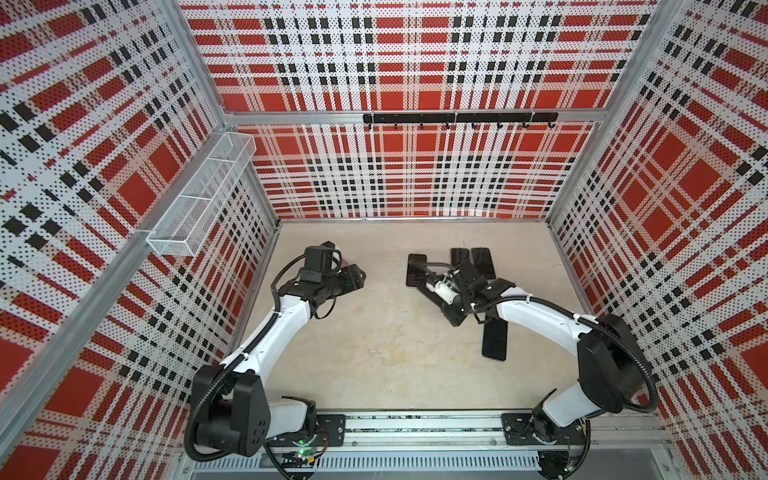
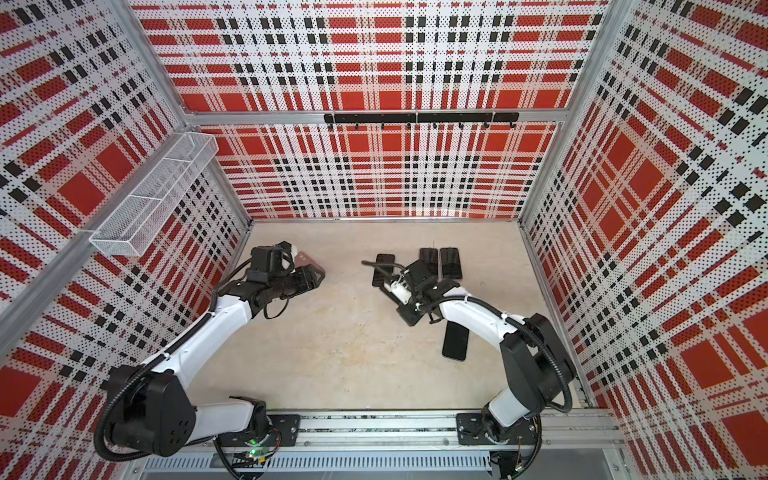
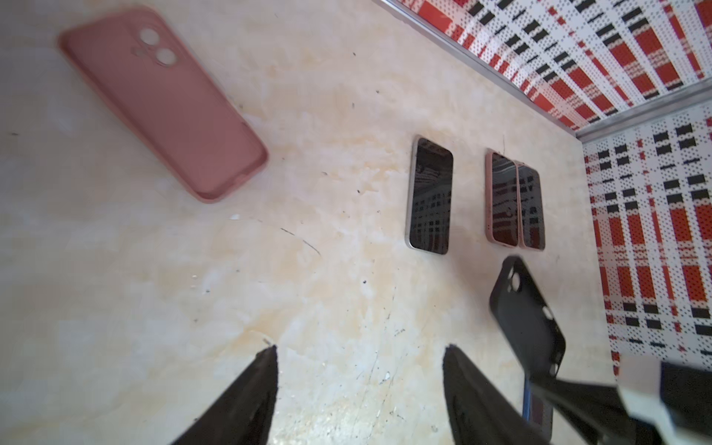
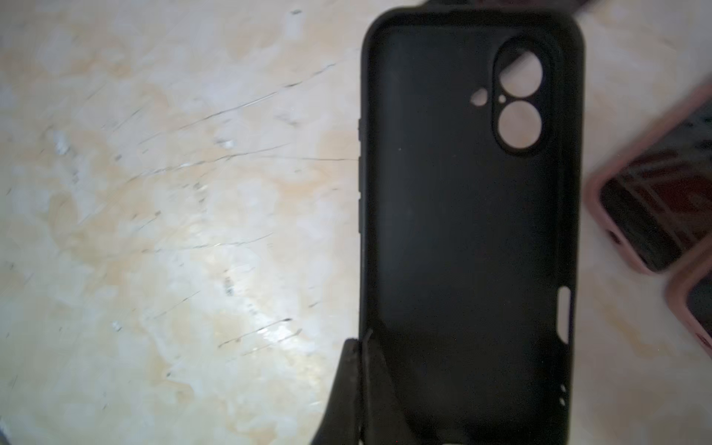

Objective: Put the phone into the phone case

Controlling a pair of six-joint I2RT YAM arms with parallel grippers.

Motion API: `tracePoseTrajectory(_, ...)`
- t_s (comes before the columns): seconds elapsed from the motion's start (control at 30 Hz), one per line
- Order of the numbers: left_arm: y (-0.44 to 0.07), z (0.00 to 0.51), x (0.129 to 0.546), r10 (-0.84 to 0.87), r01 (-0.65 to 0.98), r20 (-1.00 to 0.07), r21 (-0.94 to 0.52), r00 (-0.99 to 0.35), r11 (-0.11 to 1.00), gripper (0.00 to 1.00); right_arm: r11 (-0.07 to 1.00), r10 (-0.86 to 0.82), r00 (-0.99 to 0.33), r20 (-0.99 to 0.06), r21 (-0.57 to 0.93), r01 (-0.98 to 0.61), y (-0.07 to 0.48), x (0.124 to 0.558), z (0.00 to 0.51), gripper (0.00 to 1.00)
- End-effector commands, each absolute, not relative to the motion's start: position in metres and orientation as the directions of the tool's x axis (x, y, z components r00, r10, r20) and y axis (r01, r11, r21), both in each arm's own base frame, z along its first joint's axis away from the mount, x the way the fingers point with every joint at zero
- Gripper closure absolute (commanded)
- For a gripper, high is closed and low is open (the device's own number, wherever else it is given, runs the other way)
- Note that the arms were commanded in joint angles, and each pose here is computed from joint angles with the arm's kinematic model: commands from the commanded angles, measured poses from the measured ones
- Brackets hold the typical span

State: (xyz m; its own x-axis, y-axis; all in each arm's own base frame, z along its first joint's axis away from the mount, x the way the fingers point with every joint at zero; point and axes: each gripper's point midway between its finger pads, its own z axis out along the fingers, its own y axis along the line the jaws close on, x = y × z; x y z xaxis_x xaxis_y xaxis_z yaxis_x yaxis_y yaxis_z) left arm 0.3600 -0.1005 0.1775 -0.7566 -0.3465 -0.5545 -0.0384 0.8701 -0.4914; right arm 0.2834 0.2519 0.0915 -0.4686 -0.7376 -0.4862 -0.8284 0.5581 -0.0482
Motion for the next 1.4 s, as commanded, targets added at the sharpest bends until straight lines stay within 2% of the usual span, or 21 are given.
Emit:
tracePoseTrajectory(0.0,-0.077,0.166,0.346,-0.324,-0.086,-0.549,-0.415,-0.771,0.906,0.30,0.292,-0.869,-0.198,-0.453,-0.146,-0.945,0.278,0.262,0.079,1.00)
tracePoseTrajectory(0.2,-0.053,0.160,0.347,-0.354,-0.146,-0.543,-0.389,-0.761,0.910,0.31,0.167,-0.913,-0.100,-0.395,-0.139,-0.976,0.290,0.252,0.049,1.00)
tracePoseTrajectory(0.4,-0.051,0.160,0.354,-0.340,-0.146,-0.553,-0.364,-0.761,0.920,0.33,0.132,-0.937,-0.077,-0.340,-0.141,-0.981,0.292,0.252,0.033,0.99)
tracePoseTrajectory(0.47,-0.054,0.156,0.354,-0.340,-0.147,-0.547,-0.365,-0.765,0.919,0.33,0.137,-0.934,-0.081,-0.347,-0.140,-0.981,0.294,0.251,0.034,0.84)
tracePoseTrajectory(0.53,-0.059,0.152,0.354,-0.330,-0.141,-0.544,-0.360,-0.771,0.922,0.33,0.150,-0.935,-0.095,-0.343,-0.138,-0.979,0.293,0.251,0.036,0.53)
tracePoseTrajectory(0.6,-0.065,0.151,0.355,-0.316,-0.131,-0.549,-0.349,-0.774,0.928,0.33,0.167,-0.935,-0.113,-0.337,-0.137,-0.976,0.292,0.249,0.041,0.29)
tracePoseTrajectory(0.77,-0.086,0.158,0.363,-0.292,-0.079,-0.564,-0.372,-0.772,0.925,0.32,0.298,-0.890,-0.206,-0.406,-0.177,-0.938,0.290,0.258,0.076,0.00)
tracePoseTrajectory(0.97,-0.112,0.162,0.370,-0.264,-0.021,-0.589,-0.386,-0.763,0.922,0.32,0.645,-0.717,-0.515,-0.470,-0.166,-0.746,0.257,0.270,0.118,0.00)
tracePoseTrajectory(1.1,-0.154,0.146,0.361,-0.220,0.052,-0.567,-0.424,-0.794,0.904,0.34,0.878,-0.469,-0.760,-0.450,-0.138,-0.459,0.208,0.269,0.125,0.00)
tracePoseTrajectory(1.23,-0.186,0.116,0.344,-0.130,0.105,-0.529,-0.392,-0.838,0.914,0.36,0.984,-0.135,-0.917,-0.376,-0.158,-0.080,0.141,0.251,0.126,0.00)
tracePoseTrajectory(1.37,-0.203,0.087,0.325,-0.064,0.132,-0.486,-0.358,-0.872,0.924,0.42,0.979,0.103,-0.952,-0.288,-0.142,0.149,0.098,0.226,0.114,0.00)
